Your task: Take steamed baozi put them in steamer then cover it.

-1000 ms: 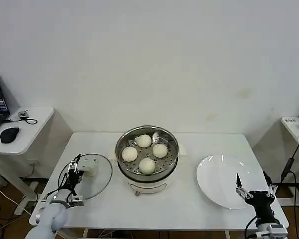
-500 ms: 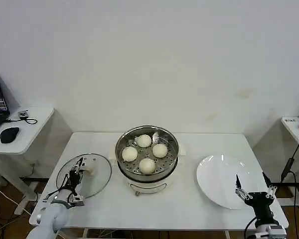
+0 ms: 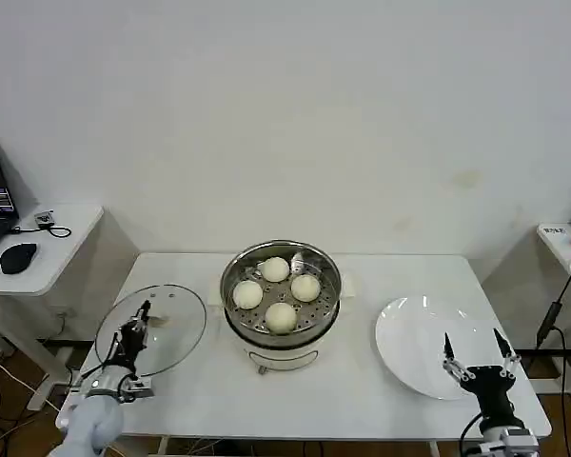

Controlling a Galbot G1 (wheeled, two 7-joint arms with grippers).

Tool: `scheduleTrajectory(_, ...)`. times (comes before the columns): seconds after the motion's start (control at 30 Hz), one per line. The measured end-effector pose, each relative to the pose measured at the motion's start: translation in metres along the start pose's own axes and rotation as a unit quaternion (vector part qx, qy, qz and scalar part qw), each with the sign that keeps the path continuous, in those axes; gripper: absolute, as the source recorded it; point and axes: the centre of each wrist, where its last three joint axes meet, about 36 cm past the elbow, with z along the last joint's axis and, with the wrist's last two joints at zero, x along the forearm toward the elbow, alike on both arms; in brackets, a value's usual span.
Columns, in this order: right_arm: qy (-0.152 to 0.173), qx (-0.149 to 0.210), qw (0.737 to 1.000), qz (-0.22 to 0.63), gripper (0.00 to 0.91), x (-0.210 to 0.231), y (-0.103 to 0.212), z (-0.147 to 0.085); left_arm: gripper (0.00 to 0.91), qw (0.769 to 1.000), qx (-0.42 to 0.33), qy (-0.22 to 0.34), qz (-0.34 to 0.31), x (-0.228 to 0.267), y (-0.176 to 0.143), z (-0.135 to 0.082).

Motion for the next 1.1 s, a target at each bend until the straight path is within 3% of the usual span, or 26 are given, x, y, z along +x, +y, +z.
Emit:
scheduleTrajectory(0.23,0.004,0.001,1.000,-0.010,0.907,-0.002,0.004,0.007,0.000,0.999,-0.010,0.021,-0.029,0.016,0.045,0.003)
scheduleTrajectory(0.43,0.009,0.001,1.000,-0.023,0.907,-0.003,0.009,0.014,0.000,0.998,-0.017,0.033,-0.052,0.027,0.094,-0.013)
scheduleTrajectory(0.67,0.015,0.000,0.999,-0.032,0.907,-0.002,0.016,0.023,0.000,0.997,-0.020,0.026,-0.067,0.031,0.141,-0.047)
scheduleTrajectory(1.1,0.021,-0.015,0.999,-0.042,0.907,-0.003,0.036,0.032,0.000,0.999,-0.004,0.013,-0.040,0.008,0.170,-0.136)
